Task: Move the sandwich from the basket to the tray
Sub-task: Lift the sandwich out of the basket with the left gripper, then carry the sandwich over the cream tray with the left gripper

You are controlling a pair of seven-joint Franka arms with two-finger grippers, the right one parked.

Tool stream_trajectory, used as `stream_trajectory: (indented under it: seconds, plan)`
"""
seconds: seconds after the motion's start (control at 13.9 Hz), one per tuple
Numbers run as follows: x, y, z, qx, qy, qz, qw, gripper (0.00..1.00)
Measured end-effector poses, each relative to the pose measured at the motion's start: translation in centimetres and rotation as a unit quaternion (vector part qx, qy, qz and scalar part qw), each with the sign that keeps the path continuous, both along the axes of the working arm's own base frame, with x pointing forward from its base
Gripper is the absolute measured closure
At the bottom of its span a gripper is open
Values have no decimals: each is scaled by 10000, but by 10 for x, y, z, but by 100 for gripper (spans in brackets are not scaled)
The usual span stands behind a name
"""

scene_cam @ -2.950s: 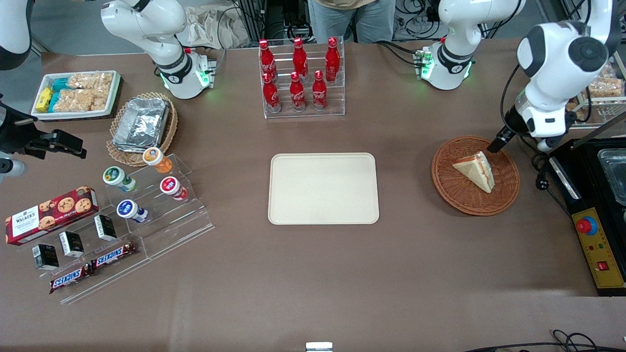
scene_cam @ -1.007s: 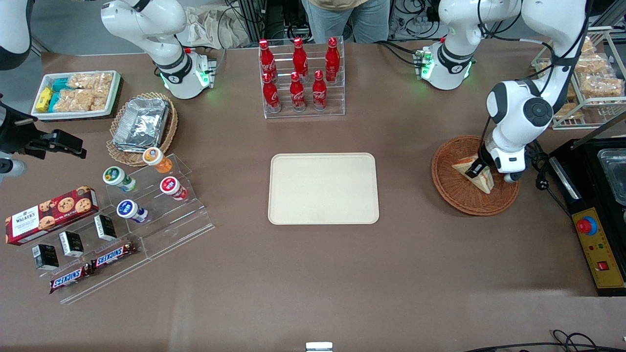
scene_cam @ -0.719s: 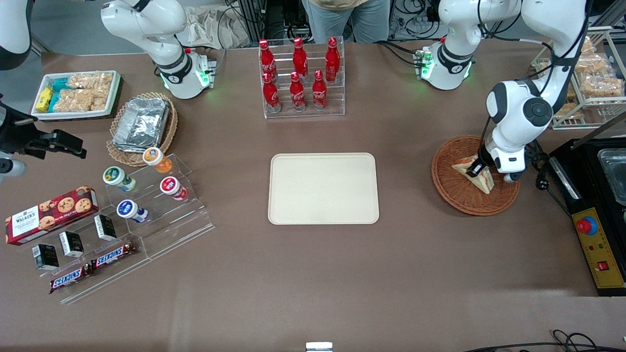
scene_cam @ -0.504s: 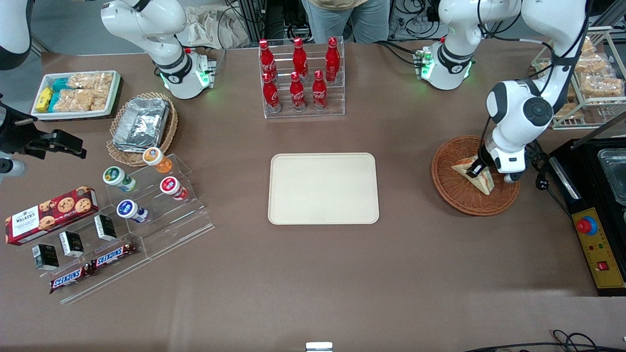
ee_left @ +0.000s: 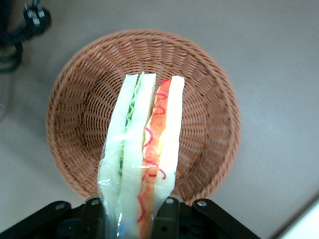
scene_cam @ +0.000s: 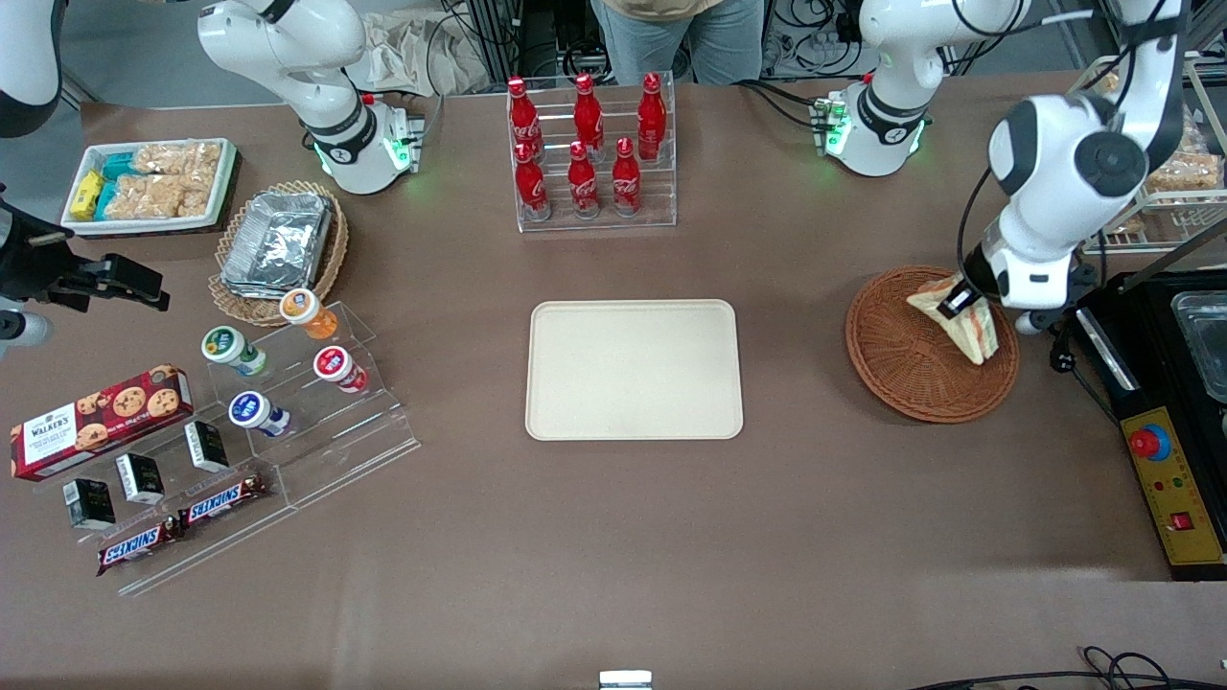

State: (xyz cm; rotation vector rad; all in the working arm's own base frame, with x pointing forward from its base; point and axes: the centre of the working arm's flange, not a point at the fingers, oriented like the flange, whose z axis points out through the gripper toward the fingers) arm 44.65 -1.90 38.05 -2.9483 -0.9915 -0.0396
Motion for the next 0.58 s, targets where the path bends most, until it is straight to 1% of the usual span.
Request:
stream_trajectory:
  seconds: [0.07,0.22,0.36,0.5,0.58]
  plan:
    - [-4,-10,14,30,-86,-233,9997,74]
    - [-11,-50,23,45,-147,-809,9966,74]
    - [-22,-105,24,49,-145,-1574,9874,74]
    - [-28,-139,33,12,-82,-2074,9782,74]
    - [-27,-155,42,-49,23,-2228,9748,74]
